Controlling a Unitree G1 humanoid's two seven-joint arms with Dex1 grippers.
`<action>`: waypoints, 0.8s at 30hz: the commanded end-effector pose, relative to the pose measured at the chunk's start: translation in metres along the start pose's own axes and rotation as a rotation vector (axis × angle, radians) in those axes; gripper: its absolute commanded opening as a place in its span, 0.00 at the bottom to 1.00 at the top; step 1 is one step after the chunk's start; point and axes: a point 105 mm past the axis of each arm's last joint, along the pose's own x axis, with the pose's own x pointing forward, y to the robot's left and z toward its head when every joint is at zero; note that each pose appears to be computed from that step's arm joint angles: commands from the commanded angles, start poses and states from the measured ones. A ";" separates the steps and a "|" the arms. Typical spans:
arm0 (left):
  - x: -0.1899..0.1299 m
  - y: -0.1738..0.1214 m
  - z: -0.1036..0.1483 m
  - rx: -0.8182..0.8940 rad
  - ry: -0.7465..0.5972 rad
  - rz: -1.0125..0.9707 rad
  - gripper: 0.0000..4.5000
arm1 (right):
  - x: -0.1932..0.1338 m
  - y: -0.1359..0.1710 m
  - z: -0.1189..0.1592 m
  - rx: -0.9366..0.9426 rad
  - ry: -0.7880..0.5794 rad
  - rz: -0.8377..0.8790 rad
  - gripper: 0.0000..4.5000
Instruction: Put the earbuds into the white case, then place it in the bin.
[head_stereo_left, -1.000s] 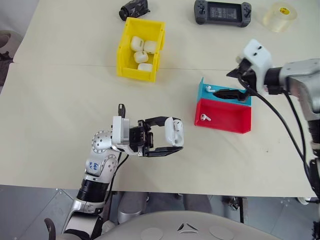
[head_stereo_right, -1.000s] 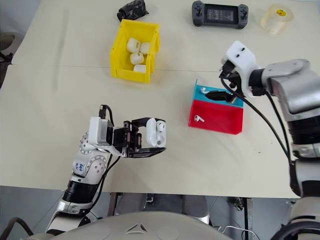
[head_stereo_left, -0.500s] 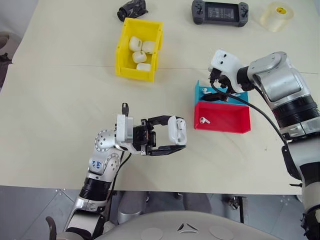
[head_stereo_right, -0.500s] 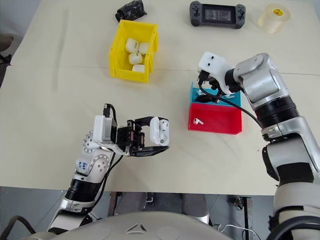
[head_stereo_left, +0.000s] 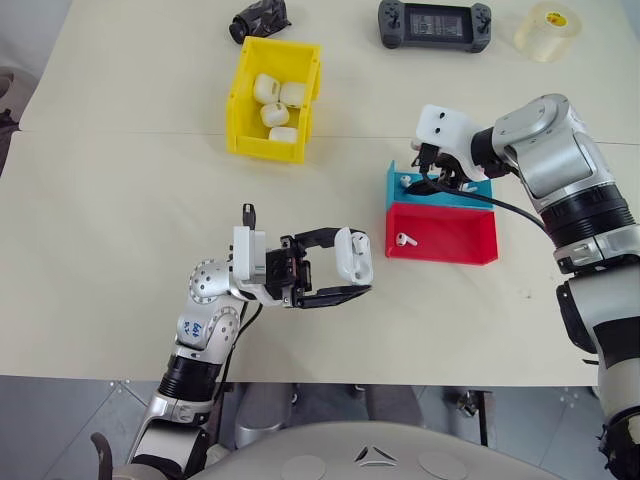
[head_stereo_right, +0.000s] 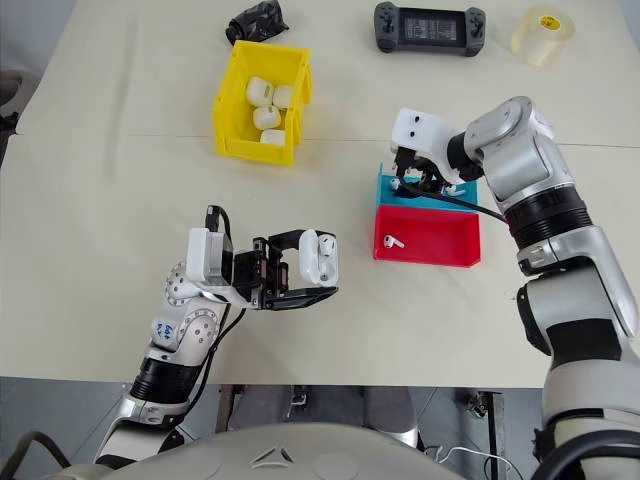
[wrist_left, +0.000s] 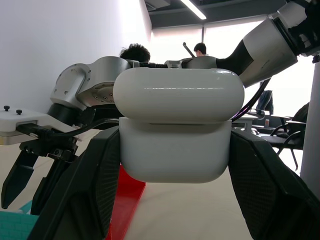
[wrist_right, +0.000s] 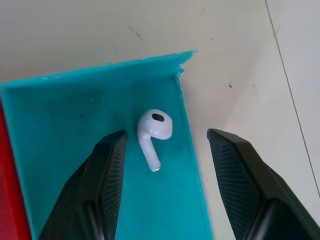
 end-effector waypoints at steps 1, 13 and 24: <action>0.005 -0.001 0.009 0.044 -0.021 -0.020 0.62 | 0.002 0.001 0.001 -0.016 0.000 0.010 0.59; 0.003 -0.001 0.011 0.052 -0.015 -0.010 0.62 | 0.008 0.004 0.000 -0.036 0.009 0.041 0.22; 0.003 0.001 0.011 0.058 -0.011 -0.007 0.62 | 0.005 0.002 -0.001 -0.019 -0.008 0.029 0.22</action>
